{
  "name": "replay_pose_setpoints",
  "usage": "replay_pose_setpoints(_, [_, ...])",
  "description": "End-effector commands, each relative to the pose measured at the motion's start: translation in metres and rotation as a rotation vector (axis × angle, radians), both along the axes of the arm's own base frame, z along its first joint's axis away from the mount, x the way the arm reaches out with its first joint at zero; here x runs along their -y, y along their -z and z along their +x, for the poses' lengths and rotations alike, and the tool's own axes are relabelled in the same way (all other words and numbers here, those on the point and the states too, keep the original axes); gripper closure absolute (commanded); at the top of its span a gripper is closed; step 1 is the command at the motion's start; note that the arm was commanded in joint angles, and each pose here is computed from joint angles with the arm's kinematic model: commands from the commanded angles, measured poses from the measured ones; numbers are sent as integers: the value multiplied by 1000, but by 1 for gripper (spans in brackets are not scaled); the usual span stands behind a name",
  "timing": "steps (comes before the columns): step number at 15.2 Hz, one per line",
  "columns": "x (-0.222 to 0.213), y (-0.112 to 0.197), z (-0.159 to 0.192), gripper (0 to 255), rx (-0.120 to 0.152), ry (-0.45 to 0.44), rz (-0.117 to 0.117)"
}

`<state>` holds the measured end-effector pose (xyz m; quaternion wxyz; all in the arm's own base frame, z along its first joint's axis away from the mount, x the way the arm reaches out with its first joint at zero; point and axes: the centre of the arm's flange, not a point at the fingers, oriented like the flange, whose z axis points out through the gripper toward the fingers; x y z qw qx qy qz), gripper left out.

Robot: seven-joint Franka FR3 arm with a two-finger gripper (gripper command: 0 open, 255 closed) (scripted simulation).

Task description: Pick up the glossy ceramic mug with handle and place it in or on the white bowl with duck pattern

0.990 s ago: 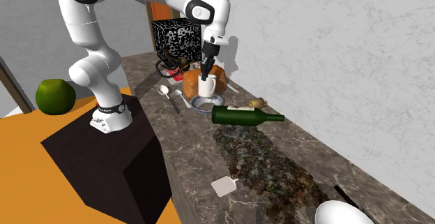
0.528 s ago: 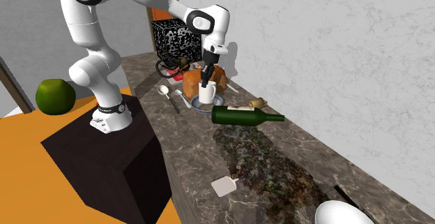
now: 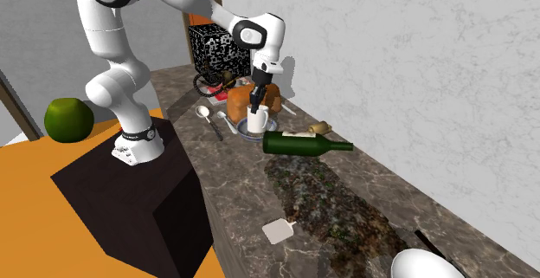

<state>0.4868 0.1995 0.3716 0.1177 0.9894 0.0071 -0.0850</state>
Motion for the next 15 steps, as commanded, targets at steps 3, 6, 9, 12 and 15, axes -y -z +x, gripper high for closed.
replay_pose_setpoints(3, [0,0,0,255,0,0,0])
replay_pose_setpoints(6, [0,0,0,0,0,0,0])
replay_pose_setpoints(9, [0,0,0,0,0,0,0])
replay_pose_setpoints(12, [-9,-38,7,0,0,0,0])
replay_pose_setpoints(15, [-12,-48,8,0,0,0,0])
